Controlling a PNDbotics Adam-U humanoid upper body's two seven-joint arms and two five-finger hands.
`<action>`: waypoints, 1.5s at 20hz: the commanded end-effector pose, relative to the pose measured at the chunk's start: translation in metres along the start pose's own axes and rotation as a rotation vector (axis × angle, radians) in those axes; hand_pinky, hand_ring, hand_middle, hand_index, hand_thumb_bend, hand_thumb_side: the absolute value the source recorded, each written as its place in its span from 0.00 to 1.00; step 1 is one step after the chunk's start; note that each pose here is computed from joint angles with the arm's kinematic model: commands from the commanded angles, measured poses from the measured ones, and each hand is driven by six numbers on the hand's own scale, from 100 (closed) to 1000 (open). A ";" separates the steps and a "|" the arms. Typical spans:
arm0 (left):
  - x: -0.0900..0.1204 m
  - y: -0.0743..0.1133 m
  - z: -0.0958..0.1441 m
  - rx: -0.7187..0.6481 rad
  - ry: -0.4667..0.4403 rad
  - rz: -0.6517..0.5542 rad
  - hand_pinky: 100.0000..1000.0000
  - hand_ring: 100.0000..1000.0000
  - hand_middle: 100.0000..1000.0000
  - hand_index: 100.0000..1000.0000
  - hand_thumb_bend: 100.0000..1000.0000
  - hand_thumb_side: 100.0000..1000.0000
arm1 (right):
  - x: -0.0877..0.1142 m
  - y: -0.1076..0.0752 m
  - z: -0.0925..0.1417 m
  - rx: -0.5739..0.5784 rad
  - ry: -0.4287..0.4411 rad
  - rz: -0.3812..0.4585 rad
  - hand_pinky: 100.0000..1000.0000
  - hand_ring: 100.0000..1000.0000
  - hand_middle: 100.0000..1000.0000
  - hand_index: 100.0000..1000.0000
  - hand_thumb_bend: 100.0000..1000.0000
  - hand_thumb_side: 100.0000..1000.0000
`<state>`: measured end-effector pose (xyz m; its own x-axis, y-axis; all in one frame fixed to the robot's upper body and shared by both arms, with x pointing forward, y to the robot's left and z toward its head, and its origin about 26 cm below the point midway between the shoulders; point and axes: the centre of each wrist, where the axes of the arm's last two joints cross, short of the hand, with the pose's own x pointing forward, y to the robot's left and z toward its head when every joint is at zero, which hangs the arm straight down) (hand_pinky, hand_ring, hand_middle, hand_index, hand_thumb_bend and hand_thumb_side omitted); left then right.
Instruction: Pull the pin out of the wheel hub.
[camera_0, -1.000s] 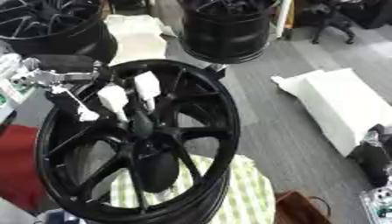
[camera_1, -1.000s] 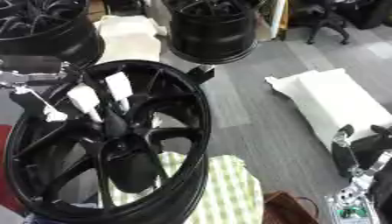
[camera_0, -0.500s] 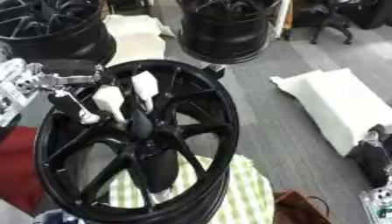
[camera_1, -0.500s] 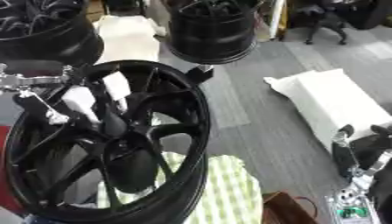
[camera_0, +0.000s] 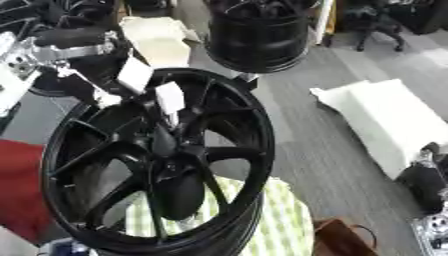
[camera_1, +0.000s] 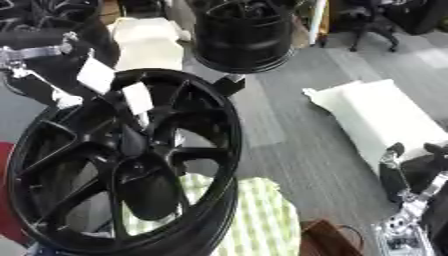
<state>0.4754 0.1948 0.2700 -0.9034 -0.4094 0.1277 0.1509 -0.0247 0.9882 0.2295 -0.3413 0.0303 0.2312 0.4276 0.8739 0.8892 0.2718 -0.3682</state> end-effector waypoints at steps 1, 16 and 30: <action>-0.003 0.035 0.034 -0.255 -0.215 -0.271 0.60 0.35 0.33 0.59 0.00 0.02 | 0.002 -0.004 -0.007 -0.044 -0.008 0.024 0.05 0.35 0.77 0.63 0.24 0.06; -0.038 -0.049 0.251 -0.179 0.172 0.004 0.61 0.43 0.45 0.74 0.08 0.12 | 0.002 -0.007 -0.009 -0.058 -0.001 0.032 0.05 0.35 0.77 0.63 0.24 0.06; -0.041 -0.165 0.306 -0.108 0.379 0.298 0.61 0.54 0.70 0.90 0.37 0.62 | 0.002 -0.006 -0.005 -0.054 0.030 0.029 0.05 0.34 0.77 0.63 0.24 0.06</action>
<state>0.3660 0.4850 0.1146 -0.3273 -0.7941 0.5121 0.3269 0.4133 0.8499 0.2256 -0.3449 0.0282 0.2526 0.4102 0.8763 0.8880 0.2614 -0.3783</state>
